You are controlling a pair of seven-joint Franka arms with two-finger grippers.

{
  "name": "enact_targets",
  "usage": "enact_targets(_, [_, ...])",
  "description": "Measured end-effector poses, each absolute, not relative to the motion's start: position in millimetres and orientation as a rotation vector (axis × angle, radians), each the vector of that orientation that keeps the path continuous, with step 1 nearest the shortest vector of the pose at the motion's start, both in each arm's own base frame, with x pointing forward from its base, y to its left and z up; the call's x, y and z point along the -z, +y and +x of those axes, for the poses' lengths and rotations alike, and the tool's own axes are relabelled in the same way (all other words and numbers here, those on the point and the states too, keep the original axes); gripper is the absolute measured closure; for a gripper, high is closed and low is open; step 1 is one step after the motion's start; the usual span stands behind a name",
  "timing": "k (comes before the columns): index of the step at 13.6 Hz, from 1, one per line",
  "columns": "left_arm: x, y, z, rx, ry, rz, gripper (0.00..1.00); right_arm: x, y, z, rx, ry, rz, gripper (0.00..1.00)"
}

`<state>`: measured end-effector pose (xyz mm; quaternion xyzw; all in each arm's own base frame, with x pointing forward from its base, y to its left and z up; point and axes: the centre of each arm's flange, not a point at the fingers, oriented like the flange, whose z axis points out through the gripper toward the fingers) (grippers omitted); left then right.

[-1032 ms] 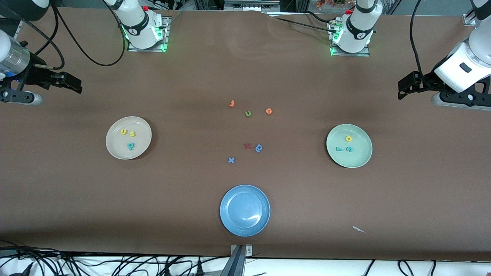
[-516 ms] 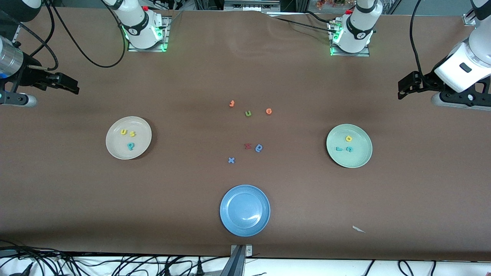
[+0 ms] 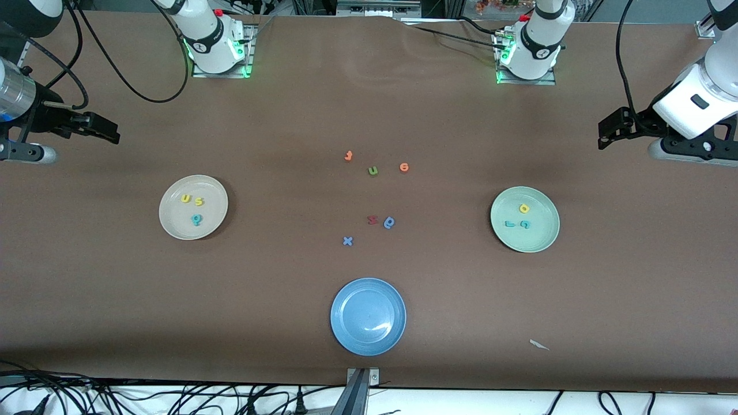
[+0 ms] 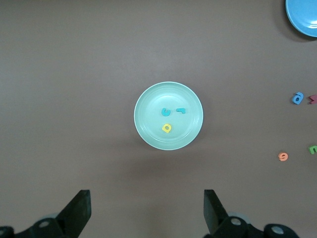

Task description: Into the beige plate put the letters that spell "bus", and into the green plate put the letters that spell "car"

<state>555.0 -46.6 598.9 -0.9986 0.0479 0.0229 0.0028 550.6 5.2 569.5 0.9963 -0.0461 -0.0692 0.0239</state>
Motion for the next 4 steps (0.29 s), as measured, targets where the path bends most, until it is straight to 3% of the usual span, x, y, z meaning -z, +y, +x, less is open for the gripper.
enact_targets(4, [-598.9,-46.6,555.0,-0.072,0.15,-3.132,0.0,-569.2,3.9,550.8,0.215,-0.147,3.084,0.0])
